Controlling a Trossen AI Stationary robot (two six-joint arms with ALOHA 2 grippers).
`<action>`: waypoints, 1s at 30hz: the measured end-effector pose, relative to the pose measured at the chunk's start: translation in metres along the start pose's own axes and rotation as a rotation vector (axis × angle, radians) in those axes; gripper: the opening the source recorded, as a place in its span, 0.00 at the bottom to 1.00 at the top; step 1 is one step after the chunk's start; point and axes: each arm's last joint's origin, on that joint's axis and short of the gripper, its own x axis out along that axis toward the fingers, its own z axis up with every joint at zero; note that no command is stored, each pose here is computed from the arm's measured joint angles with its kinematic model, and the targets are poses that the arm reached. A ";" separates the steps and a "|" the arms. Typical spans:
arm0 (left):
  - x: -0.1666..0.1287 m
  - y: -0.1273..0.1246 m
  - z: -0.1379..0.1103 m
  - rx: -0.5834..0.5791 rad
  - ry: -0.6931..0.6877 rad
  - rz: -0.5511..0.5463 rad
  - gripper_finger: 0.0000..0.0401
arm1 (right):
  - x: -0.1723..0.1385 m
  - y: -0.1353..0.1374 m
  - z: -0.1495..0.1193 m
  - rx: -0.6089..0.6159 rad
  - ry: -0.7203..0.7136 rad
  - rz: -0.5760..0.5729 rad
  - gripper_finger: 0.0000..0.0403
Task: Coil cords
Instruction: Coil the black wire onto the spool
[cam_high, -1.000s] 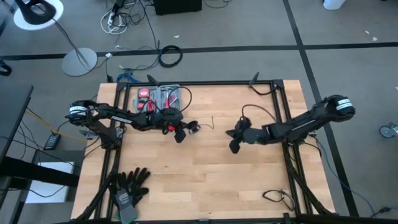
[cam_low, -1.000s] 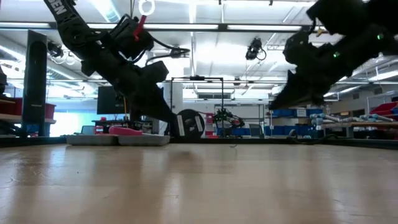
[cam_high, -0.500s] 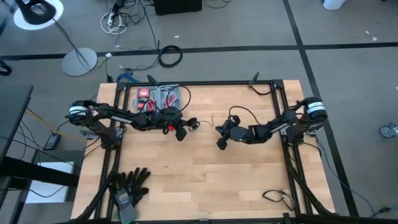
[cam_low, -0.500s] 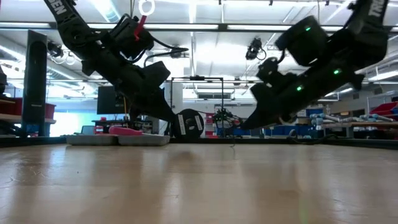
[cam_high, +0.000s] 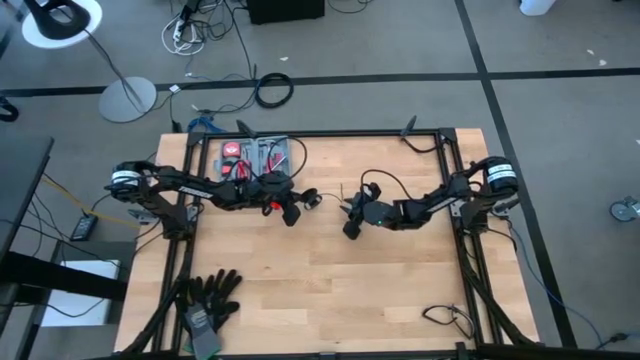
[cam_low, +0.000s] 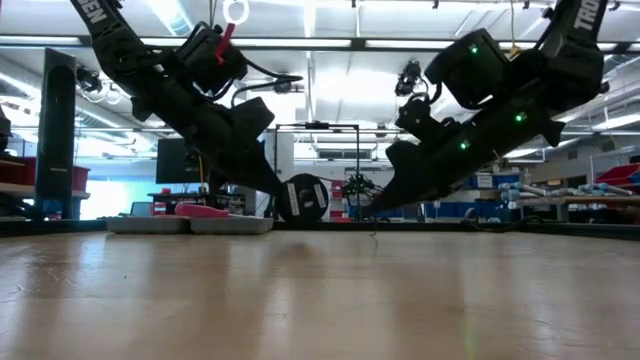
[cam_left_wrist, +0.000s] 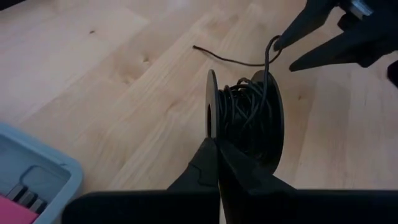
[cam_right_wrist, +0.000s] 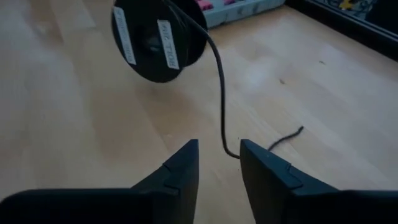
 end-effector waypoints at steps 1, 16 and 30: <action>0.000 0.000 0.000 0.000 -0.001 -0.001 0.00 | 0.000 -0.001 0.000 -0.002 0.005 -0.004 0.29; 0.000 -0.002 0.004 -0.004 -0.041 -0.029 0.00 | 0.006 -0.011 0.002 0.019 0.013 -0.009 0.24; 0.000 -0.003 0.007 -0.012 -0.069 -0.051 0.00 | 0.008 -0.013 0.002 0.053 0.024 0.000 0.01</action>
